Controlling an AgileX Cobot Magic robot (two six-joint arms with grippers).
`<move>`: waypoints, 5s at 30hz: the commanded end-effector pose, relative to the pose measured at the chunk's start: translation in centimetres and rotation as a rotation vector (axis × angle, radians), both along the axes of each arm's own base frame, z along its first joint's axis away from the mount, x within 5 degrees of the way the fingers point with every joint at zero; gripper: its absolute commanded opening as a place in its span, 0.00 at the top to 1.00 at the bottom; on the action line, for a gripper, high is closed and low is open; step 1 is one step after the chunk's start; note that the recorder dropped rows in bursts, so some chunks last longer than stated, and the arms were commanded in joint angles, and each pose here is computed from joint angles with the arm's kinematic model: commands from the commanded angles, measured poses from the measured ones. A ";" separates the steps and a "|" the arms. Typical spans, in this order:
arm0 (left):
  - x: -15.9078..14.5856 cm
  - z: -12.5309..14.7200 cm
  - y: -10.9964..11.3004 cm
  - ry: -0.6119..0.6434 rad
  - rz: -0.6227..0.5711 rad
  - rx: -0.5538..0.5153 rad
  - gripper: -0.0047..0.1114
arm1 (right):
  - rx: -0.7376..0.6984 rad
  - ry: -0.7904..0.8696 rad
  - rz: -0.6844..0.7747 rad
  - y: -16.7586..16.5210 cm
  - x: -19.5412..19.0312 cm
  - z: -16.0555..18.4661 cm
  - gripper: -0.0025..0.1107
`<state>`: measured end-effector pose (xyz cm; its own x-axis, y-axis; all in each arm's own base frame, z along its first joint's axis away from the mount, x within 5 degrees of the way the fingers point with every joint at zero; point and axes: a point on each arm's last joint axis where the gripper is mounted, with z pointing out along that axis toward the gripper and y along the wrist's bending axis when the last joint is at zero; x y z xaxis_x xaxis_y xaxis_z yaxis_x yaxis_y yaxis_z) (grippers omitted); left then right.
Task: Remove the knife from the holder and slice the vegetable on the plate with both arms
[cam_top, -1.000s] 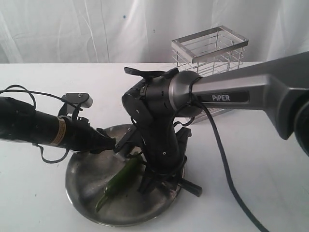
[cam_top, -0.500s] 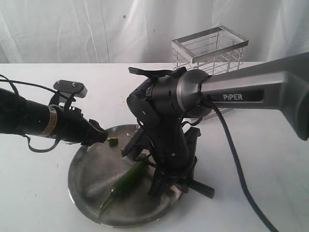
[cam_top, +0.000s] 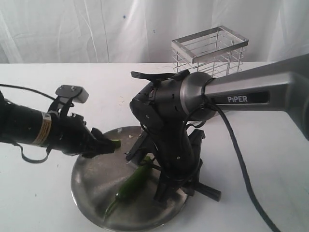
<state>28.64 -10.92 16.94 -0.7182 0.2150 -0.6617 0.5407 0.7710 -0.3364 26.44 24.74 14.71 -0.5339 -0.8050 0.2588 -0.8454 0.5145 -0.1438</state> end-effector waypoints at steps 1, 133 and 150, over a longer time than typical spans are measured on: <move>-2.4 -1.5 0.4 0.032 -0.063 0.043 0.49 | -0.030 0.012 -0.005 -0.5 -0.1 -0.4 0.98; -4.5 -0.3 -8.5 -0.014 -0.105 0.006 0.71 | -0.047 -0.052 0.143 1.1 0.0 0.5 0.98; -4.9 -1.0 -8.0 0.002 -0.089 0.037 0.56 | 0.046 0.012 0.097 2.6 0.0 0.3 0.98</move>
